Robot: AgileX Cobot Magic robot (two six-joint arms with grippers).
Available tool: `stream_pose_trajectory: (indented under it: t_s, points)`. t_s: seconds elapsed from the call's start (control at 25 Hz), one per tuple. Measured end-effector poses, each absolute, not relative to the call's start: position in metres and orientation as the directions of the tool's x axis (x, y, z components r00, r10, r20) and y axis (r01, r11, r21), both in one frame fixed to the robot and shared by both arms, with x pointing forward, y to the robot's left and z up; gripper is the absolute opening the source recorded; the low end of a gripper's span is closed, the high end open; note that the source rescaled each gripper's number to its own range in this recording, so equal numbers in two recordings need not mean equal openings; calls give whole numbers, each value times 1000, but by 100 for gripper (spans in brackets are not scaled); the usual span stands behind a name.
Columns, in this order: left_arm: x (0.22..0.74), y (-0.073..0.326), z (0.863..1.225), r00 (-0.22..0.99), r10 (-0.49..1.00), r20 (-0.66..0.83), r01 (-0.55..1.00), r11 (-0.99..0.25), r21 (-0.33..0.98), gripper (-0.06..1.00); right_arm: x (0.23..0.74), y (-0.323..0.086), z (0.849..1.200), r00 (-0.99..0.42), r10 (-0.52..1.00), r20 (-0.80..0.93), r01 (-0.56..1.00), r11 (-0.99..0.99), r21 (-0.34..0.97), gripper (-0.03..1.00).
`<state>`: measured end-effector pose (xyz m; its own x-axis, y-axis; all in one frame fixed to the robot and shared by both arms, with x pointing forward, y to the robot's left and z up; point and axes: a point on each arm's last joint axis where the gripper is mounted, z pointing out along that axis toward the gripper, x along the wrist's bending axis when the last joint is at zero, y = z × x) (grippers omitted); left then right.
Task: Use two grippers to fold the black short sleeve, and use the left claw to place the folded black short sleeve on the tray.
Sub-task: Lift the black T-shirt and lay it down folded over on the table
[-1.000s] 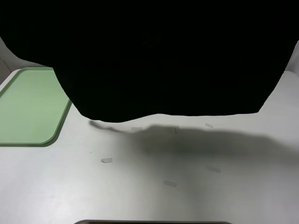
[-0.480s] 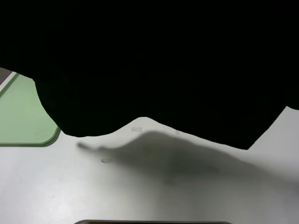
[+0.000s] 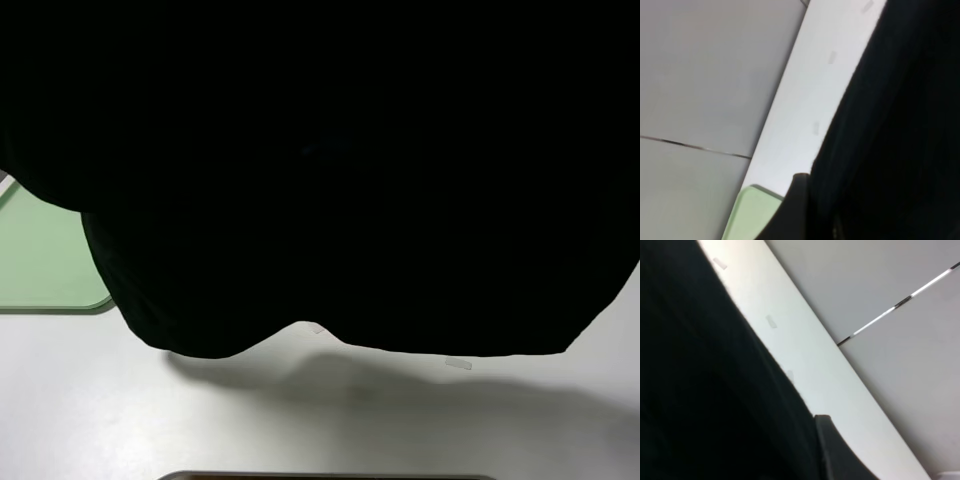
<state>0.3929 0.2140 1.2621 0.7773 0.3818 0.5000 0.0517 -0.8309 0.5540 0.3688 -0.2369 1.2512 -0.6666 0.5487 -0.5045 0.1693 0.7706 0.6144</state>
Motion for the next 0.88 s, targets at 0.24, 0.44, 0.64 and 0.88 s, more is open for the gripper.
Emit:
stream_pose_trajectory:
  t_s: [0.24, 0.44, 0.64, 0.88]
  points:
    - [390, 215, 1252, 792, 389, 470, 79, -829, 554, 0, 369, -237, 1227, -701, 533, -474, 210, 789, 577, 0]
    - [381, 216, 1255, 800, 397, 450, 68, -805, 590, 0, 358, -241, 1218, -705, 537, -463, 215, 784, 583, 0]
    - [375, 216, 1257, 807, 398, 437, 56, -787, 614, 0, 344, -248, 1224, -681, 565, -466, 204, 757, 620, 0]
    - [368, 218, 1250, 815, 407, 413, 76, -781, 620, 0, 334, -251, 1224, -681, 581, -447, 199, 734, 650, 0]
